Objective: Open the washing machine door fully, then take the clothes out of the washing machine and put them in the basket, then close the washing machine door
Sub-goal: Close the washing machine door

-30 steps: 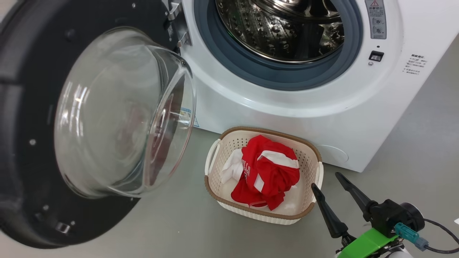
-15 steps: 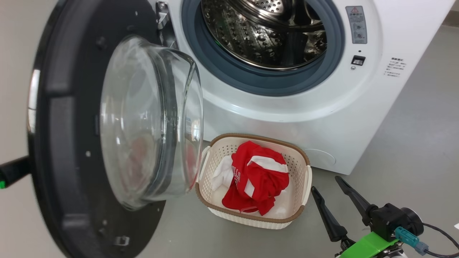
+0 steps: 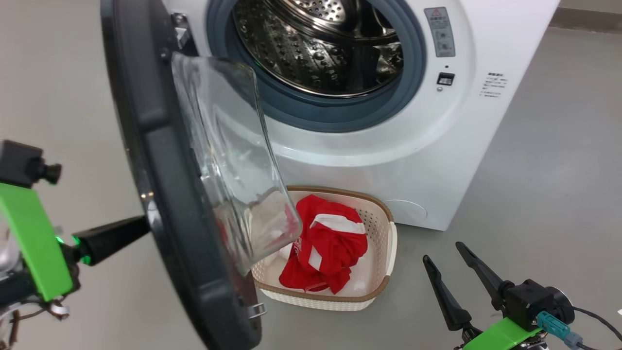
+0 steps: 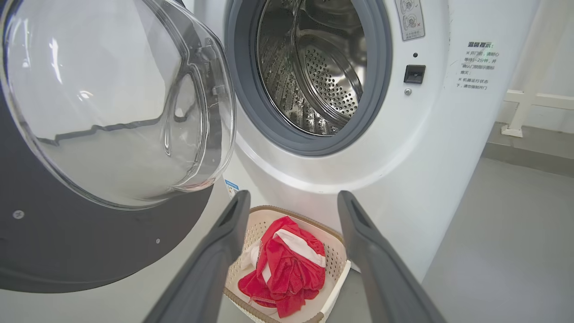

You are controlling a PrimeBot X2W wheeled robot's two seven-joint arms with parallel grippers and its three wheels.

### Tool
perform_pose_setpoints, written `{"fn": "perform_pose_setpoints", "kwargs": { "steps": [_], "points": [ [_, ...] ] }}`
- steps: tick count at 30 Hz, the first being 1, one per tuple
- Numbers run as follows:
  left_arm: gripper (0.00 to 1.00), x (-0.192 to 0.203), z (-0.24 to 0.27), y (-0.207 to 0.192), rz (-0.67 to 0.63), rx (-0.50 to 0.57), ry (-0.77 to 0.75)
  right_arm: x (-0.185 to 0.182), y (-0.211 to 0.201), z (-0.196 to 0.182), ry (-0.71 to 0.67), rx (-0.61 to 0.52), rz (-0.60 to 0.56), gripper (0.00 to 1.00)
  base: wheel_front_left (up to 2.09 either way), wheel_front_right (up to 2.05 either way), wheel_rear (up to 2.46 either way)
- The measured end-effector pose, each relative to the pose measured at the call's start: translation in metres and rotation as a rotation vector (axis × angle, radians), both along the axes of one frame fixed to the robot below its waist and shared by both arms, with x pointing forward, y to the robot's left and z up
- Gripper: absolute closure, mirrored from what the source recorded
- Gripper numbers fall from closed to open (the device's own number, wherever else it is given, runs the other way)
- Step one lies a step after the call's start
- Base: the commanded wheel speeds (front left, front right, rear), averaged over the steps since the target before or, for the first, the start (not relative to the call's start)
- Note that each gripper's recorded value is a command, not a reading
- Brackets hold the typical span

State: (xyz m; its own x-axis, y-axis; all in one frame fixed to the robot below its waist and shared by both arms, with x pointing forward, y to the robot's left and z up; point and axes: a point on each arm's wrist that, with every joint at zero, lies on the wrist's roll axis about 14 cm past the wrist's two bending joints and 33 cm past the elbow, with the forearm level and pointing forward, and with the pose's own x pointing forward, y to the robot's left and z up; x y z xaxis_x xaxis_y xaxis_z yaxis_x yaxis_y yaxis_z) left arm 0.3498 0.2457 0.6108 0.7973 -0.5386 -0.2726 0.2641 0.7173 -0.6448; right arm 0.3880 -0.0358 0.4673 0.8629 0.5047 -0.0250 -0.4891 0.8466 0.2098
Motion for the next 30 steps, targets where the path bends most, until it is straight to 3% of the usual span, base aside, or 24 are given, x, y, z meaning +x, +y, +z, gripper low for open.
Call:
{"fn": "perform_pose_setpoints", "kwargs": {
  "steps": [16,30],
  "points": [
    [1.0,0.055,0.012,-0.08,-0.162,-0.015,-0.105,0.002,-0.039,-0.005,0.02,0.016,-0.134,0.0,0.0,0.0,0.0],
    [1.0,0.105,0.015,-0.13,-0.182,-0.05,-0.212,0.006,-0.066,-0.006,0.027,0.033,-0.24,0.0,0.0,0.0,0.0]
  ]
}}
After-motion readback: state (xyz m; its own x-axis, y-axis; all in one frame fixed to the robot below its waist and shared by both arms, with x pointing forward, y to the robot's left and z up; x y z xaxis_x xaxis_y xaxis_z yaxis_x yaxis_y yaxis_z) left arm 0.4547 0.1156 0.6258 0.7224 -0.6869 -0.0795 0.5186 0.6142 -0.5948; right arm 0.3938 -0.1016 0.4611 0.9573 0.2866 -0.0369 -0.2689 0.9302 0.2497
